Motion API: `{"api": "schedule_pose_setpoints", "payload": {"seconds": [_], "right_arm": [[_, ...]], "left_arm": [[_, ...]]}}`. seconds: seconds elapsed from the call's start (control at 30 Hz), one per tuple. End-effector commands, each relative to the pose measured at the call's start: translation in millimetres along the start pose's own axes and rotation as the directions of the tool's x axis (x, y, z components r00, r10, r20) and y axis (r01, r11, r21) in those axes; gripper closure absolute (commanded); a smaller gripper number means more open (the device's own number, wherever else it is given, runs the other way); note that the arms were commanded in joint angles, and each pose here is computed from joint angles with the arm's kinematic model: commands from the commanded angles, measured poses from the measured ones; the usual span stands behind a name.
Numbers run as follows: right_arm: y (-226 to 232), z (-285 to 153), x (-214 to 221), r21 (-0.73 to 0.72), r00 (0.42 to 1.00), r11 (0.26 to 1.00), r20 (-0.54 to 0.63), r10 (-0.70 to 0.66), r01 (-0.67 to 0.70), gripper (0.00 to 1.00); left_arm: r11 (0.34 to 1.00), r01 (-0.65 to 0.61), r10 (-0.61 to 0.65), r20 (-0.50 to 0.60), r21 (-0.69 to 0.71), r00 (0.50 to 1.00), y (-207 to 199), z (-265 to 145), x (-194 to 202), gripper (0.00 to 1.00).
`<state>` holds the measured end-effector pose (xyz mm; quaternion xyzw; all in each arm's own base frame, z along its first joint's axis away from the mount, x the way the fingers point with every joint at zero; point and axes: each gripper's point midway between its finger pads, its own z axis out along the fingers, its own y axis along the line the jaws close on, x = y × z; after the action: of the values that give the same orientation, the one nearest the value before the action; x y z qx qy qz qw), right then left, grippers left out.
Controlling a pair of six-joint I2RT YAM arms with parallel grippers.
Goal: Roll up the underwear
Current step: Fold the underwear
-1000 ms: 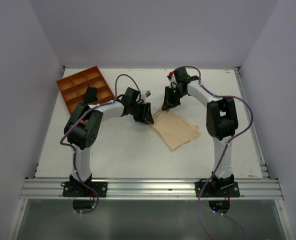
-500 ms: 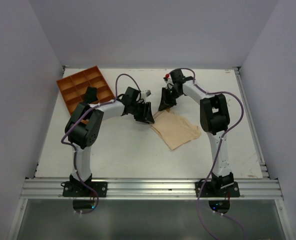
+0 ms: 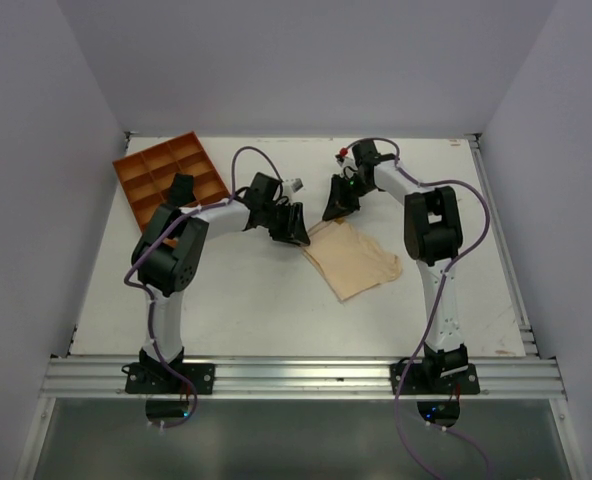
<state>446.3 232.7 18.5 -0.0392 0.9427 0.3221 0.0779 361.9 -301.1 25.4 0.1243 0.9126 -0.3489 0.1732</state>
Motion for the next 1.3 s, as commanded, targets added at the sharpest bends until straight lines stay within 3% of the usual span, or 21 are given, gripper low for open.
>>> {"api": "schedule_pose_setpoints", "payload": {"seconds": [0.0, 0.23, 0.47, 0.77, 1.0, 1.27], "right_arm": [[3, -24, 0, 0.061, 0.998, 0.996, 0.011, -0.065, 0.065, 0.82], [31, -100, -6, 0.197, 0.987, 0.979, 0.137, -0.088, 0.060, 0.67], [43, -108, 55, 0.297, 0.986, 0.949, 0.087, -0.142, 0.110, 0.67], [83, -89, 120, 0.375, 0.979, 0.911, 0.036, -0.201, 0.173, 0.69], [105, -80, 160, 0.446, 0.961, 0.873, 0.086, -0.262, 0.197, 0.68], [114, -34, 212, 0.534, 0.913, 0.773, 0.004, -0.407, 0.342, 0.63]], "left_arm": [[0.980, 0.049, -0.069, -0.099, -0.193, 0.993, 49, 2, 35, 0.53], [0.983, 0.031, -0.033, -0.006, -0.179, 0.999, 18, -29, -4, 0.46], [0.979, 0.060, -0.051, 0.052, -0.194, 0.997, 12, -42, -11, 0.43], [0.979, -0.010, 0.015, 0.022, -0.203, 1.000, 15, -45, -9, 0.43], [0.974, 0.004, -0.009, -0.020, -0.228, 1.000, 36, -27, 13, 0.46], [0.972, 0.036, -0.047, -0.044, -0.231, 0.998, 45, -18, 26, 0.67]]}}
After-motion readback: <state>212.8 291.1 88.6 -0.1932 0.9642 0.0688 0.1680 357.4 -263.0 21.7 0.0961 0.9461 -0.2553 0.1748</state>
